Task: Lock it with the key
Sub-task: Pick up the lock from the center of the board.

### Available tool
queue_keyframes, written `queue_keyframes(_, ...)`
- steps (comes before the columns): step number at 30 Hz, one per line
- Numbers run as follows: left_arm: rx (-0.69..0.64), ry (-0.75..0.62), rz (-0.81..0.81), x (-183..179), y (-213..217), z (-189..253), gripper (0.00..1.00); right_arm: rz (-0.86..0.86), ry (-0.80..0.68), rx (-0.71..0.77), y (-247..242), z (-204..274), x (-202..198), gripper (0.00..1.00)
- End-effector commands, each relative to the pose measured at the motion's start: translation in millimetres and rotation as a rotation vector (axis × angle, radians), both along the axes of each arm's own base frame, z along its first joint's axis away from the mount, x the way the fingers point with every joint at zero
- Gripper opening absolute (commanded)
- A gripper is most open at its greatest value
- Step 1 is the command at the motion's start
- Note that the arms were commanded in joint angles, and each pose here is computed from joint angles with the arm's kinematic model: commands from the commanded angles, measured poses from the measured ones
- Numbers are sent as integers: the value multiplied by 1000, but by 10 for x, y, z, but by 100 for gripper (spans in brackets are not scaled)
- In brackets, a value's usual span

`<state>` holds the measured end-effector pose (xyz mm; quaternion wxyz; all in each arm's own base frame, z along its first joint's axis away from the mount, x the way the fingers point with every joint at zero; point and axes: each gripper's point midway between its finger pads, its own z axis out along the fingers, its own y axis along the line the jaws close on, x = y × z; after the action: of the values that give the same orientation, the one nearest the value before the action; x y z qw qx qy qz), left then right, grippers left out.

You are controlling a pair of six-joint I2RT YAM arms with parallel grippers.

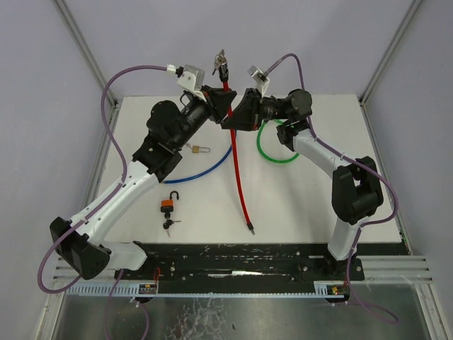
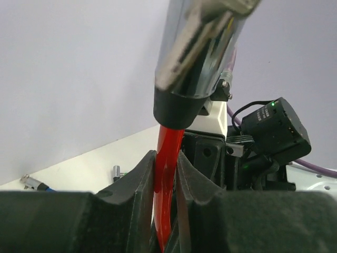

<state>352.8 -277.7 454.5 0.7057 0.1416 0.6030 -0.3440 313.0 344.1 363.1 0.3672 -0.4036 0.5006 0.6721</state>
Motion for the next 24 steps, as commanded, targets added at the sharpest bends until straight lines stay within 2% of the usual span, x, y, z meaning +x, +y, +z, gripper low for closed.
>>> queue_keyframes(1, -128, -140, -80, -214, -20, 481, 16, -2, -36, 42, -45, 240, -143, 0)
queue_keyframes(4, -142, -163, -135, -273, -65, 485, 1, 12, -37, 38, -28, 229, -188, 0)
queue_keyframes(6, -132, -173, -152, -290, -86, 473, 0, 18, -42, 34, -29, 220, -204, 4)
queue_keyframes(10, -74, -187, -106, -238, -28, 408, 0, 6, -54, -15, -85, 139, -163, 34)
queue_keyframes(13, -1, -204, -21, -163, 94, 353, 0, -135, -78, -106, -310, 8, 115, 52)
queue_keyframes(15, 53, -211, 25, -111, 157, 331, 0, -284, -167, -247, -477, -156, 326, 63)
queue_keyframes(17, 112, -211, 54, -58, 185, 306, 0, -374, -309, -375, -673, -248, 416, 68)
queue_keyframes(21, 273, -240, 82, 35, 190, 276, 0, -406, -457, -375, -1170, -3, 382, 72)
queue_keyframes(24, 392, -281, 36, 55, 109, 277, 0, -410, -707, -395, -1453, 373, 256, 92)
